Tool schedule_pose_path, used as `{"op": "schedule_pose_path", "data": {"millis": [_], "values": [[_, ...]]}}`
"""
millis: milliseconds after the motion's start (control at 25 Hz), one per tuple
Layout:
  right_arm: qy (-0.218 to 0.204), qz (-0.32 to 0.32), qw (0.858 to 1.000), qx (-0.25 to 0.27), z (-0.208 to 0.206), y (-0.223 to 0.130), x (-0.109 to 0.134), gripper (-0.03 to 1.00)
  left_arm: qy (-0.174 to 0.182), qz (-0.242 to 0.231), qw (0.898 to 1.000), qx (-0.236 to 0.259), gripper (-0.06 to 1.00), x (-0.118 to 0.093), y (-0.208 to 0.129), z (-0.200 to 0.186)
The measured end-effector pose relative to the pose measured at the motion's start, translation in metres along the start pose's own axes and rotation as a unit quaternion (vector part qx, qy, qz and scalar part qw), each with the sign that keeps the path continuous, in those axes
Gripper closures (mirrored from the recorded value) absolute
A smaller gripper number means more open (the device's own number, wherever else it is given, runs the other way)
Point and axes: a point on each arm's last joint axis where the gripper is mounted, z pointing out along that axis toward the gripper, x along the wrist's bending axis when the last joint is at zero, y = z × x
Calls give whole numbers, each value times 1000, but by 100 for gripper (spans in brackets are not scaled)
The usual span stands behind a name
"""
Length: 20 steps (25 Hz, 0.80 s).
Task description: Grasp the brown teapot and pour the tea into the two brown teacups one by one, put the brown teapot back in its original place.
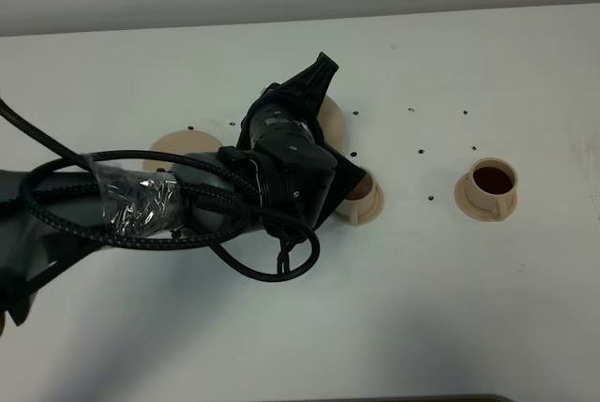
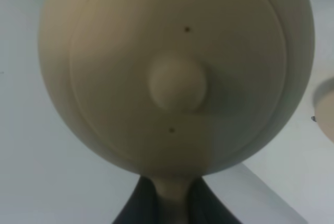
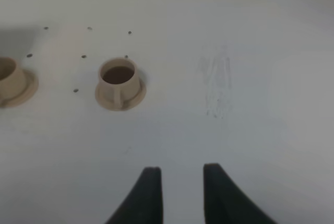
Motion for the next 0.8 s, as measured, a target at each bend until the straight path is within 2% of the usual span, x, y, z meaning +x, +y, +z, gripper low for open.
{"op": "schedule_pose_path", "data": {"millis": [160,400,800], "values": [[0,0,1000,0,0,0,0,78,1,21,1000,1,82,-3,5,5],[0,0,1000,0,0,0,0,78,6,28,1000,1,82,-2,5,6],[0,0,1000,0,0,0,0,78,40,66,997,1,82,4,7,4]]}}
